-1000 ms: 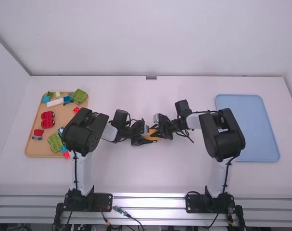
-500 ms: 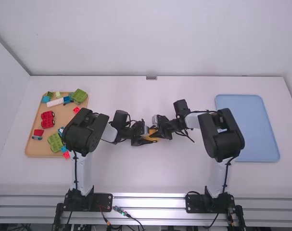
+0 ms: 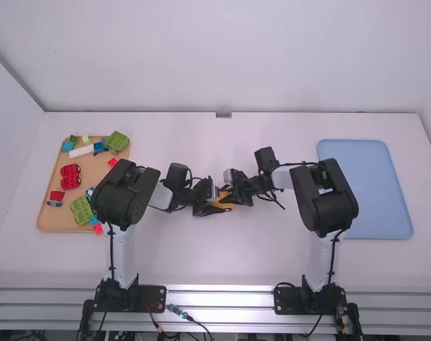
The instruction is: Assemble lego blocks to make yellow taxi
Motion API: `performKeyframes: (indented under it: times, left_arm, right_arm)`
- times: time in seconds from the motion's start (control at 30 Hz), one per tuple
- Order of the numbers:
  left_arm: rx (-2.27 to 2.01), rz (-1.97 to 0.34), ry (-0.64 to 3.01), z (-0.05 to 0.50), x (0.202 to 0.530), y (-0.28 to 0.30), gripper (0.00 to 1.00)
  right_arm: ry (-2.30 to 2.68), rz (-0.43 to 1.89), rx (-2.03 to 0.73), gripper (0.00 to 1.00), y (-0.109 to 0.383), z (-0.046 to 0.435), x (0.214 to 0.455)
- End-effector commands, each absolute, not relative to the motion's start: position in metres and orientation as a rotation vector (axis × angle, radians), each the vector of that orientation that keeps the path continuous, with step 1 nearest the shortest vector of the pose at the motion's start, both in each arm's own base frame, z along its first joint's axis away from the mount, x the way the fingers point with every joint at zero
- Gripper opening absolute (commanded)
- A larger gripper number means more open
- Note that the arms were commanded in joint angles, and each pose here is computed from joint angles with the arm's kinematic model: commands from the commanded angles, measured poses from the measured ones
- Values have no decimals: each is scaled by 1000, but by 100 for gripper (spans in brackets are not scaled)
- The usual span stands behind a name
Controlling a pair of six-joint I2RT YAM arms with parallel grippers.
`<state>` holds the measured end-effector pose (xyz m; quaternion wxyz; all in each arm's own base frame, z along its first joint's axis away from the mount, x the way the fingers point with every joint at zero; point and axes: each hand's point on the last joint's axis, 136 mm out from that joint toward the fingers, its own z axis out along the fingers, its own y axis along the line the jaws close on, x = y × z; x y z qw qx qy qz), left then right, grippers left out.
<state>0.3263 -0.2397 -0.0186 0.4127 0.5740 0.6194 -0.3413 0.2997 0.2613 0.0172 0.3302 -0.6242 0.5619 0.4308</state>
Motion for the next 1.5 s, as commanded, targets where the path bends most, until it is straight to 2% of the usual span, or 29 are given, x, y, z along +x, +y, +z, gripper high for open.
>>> performKeyframes:
  times: [0.0,0.4,0.77,1.47]
  left_arm:
    - [1475,-713,1655,-47,338,-228,2]
    - [1406,-652,1737,-49,352,-223,2]
    - [1339,-598,1737,-45,361,-220,2]
    - [1342,-618,1716,-42,360,-223,2]
  right_arm:
    - [1582,1154,-1674,0,260,-16,282]
    - [1552,1160,-1785,0,251,-19,265]
    - [1615,1147,-1719,0,240,-20,278]
    - [1626,1089,-1699,0,255,-37,272]
